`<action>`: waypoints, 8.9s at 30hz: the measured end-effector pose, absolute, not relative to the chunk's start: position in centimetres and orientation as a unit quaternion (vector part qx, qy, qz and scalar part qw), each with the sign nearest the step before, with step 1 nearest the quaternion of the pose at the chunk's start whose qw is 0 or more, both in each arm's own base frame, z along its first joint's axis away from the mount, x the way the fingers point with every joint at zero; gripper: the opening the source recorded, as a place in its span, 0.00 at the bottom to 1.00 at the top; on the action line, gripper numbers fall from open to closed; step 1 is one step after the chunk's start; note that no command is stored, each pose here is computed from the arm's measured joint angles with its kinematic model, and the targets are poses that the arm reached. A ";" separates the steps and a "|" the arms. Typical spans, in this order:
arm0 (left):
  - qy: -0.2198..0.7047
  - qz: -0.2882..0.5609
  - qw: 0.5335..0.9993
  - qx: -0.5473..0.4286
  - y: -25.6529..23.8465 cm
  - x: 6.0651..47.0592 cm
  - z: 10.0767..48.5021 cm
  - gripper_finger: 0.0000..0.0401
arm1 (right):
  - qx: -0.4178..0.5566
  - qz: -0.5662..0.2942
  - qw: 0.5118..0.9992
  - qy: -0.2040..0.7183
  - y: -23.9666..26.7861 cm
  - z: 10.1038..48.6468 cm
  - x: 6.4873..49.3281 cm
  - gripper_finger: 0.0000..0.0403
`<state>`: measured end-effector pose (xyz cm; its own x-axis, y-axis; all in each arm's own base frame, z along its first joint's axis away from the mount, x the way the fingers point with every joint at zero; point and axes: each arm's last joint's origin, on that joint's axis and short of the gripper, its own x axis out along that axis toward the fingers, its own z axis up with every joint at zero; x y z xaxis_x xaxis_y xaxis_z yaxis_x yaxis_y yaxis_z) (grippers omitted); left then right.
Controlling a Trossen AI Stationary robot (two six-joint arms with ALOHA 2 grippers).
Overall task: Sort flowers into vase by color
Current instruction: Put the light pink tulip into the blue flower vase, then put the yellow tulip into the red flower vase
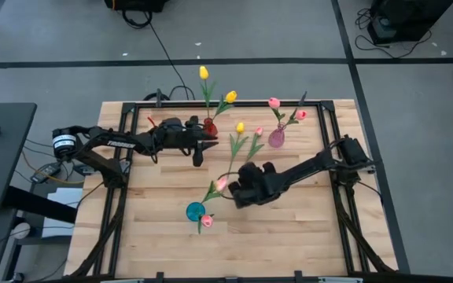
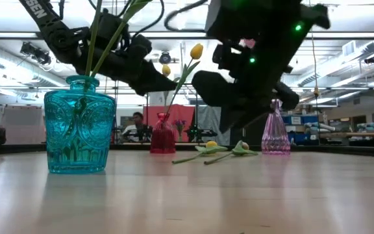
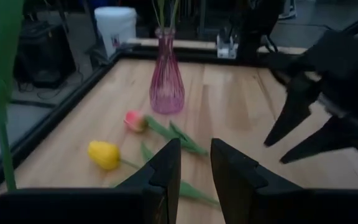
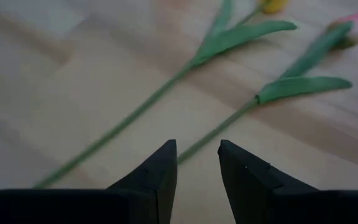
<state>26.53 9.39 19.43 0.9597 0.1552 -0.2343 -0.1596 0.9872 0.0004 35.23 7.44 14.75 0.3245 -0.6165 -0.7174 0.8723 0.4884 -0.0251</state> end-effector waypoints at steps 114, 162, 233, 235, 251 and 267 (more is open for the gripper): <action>-0.182 -0.136 0.974 -0.003 3.4 25.7 24.0 0.29 | -0.005 -0.152 0.988 0.012 4.9 30.3 38.1 0.01; 0.012 -0.133 0.991 -0.007 4.1 17.6 27.7 0.00 | 0.088 -0.256 0.937 0.220 7.0 27.0 28.4 0.06; 0.193 -0.098 0.971 0.098 -3.8 15.1 24.6 0.44 | 0.124 -0.273 0.928 0.219 10.0 11.5 38.8 0.40; 0.187 -0.091 0.973 0.098 -3.7 15.1 24.8 0.44 | 0.126 -0.283 0.923 0.229 9.7 10.5 39.2 0.43; 0.169 -0.060 0.980 0.084 -3.6 15.2 25.1 0.44 | 0.136 -0.359 0.876 0.291 8.0 6.9 38.6 0.15; 0.166 -0.058 0.982 0.072 -3.6 15.2 25.2 0.44 | 0.128 -0.326 0.859 0.373 9.4 12.2 35.4 0.01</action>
